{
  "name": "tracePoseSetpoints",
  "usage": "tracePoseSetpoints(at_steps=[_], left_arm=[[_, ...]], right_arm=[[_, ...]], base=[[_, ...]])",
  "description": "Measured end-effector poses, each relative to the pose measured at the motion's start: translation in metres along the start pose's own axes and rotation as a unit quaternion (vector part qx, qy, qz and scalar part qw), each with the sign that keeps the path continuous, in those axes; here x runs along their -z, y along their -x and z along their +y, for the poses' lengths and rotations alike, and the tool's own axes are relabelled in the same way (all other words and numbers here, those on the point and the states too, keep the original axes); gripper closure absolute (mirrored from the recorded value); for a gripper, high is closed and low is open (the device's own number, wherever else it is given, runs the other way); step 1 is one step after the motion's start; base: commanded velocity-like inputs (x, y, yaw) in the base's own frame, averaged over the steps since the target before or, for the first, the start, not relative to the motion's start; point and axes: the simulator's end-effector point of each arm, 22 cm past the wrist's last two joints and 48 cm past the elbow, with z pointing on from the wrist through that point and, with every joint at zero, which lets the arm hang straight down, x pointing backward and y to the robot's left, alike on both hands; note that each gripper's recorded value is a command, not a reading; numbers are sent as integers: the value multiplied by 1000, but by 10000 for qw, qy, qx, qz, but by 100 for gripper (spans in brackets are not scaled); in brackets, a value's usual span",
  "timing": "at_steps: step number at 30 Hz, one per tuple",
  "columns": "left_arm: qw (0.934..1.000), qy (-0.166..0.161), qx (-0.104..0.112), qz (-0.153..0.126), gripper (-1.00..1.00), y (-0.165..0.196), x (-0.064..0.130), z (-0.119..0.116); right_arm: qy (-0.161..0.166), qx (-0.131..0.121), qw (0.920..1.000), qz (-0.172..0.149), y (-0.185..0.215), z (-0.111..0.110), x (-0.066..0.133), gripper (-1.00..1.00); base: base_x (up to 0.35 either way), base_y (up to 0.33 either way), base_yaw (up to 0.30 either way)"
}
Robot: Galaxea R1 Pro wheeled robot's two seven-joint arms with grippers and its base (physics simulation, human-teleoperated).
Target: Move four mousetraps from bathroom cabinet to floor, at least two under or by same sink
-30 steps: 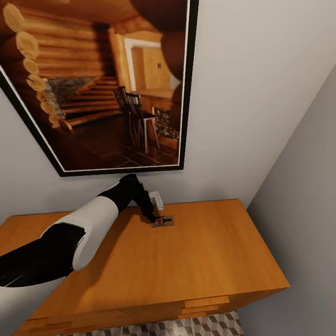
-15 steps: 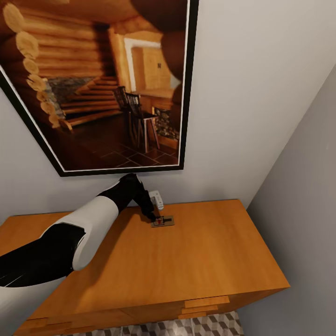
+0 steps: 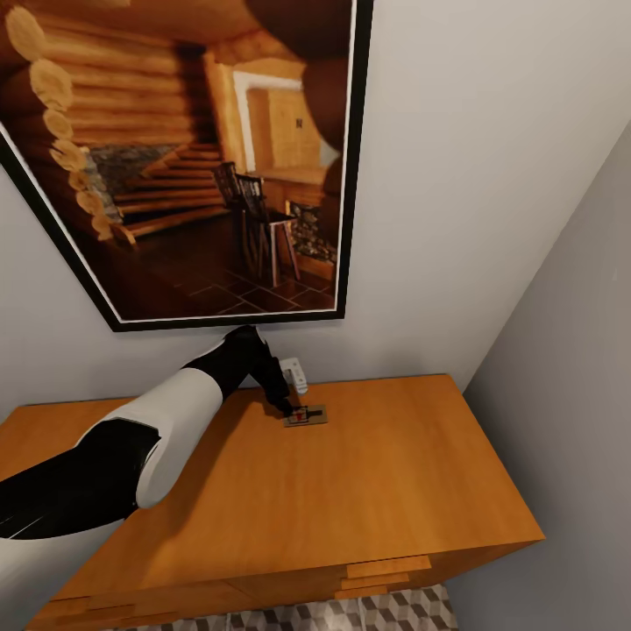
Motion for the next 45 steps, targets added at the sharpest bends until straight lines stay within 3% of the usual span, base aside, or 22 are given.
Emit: tracePoseSetpoints(at_steps=[7, 14, 19, 26, 34, 40, 45], left_arm=[[9997, -213, -80, -65, -100, 3, 1, -9], [9957, -521, -632, -431, -100, 25, 15, -20], [9933, -697, -779, -490, -100, 27, 18, -28], [9880, -806, -1148, -645, -100, 33, 20, -34], [9849, -963, -1273, -674, -100, 32, 21, -41], [9784, -1079, -1583, -779, -100, 34, 23, -48], [9757, -1185, -1664, -790, -100, 34, 24, -53]], right_arm=[[-9, -2, 10000, -1, 0, 0, 0, 100], [-22, -6, 10000, -20, 2, -1, 0, 100], [-27, -10, 10000, -41, 4, -1, -1, 100], [-33, -21, 10000, -80, 9, -1, -2, 100], [-40, -26, 9999, -135, 17, -2, -3, 100], [-44, -33, 9999, -152, 19, -2, -3, 100], [-49, -42, 9999, -158, 20, -3, -3, 100]], base=[[0, 0, 0], [0, 0, 0], [0, 0, 0], [0, 0, 0], [0, 0, 0], [0, 0, 0], [0, 0, 0]])
